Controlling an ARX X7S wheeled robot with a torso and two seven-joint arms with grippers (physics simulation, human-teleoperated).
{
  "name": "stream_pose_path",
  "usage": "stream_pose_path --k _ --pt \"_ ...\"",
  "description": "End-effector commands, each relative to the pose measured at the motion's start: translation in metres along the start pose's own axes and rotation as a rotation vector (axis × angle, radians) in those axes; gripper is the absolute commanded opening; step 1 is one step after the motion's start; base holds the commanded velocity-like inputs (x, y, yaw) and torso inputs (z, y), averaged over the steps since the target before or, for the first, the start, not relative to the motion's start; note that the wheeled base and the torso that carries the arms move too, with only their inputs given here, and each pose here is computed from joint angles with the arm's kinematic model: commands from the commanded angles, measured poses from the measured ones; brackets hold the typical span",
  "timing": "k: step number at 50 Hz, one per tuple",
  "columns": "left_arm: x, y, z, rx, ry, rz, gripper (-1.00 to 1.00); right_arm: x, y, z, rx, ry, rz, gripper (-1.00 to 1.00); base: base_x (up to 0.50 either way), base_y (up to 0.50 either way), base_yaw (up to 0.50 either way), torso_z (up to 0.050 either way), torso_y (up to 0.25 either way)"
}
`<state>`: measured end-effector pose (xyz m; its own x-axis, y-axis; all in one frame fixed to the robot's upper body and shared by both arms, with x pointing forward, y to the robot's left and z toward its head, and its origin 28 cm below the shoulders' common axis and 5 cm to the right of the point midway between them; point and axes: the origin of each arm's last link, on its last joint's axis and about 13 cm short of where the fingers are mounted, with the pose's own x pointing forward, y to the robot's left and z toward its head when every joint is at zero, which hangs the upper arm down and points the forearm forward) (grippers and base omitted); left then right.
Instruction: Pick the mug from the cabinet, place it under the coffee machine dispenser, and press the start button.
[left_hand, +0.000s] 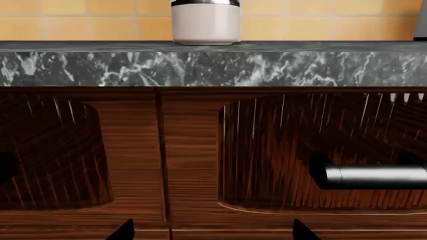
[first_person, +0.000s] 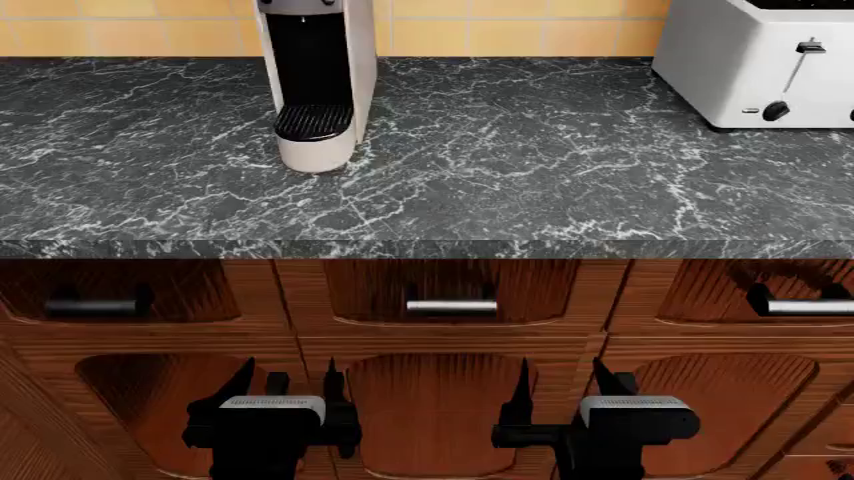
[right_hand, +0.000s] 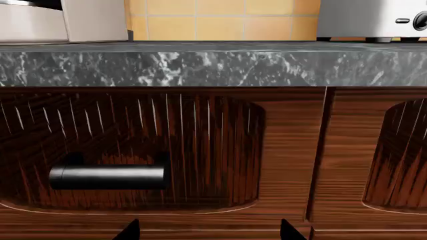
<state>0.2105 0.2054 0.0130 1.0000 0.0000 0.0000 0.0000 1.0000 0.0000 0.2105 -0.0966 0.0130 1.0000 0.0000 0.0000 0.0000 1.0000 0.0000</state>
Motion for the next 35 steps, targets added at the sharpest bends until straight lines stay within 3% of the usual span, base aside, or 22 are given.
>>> stream_pose_path --k 1,29,35 --pt "-0.001 0.0007 0.0018 -0.021 -0.013 -0.018 1.0 0.0003 0.0005 -0.0004 0.001 -0.002 -0.003 1.0 0.0 0.0 0.0 0.027 0.0" --pt "-0.0063 -0.0013 0.0045 -0.037 -0.051 -0.062 1.0 -0.0018 -0.0012 -0.0052 0.073 0.003 0.014 1.0 0.0 0.0 0.0 0.05 0.0" --pt "-0.0056 -0.0015 0.0022 -0.035 -0.022 -0.043 1.0 -0.0018 0.0004 -0.0052 -0.033 0.011 0.007 1.0 0.0 0.42 0.0 0.0 0.0"
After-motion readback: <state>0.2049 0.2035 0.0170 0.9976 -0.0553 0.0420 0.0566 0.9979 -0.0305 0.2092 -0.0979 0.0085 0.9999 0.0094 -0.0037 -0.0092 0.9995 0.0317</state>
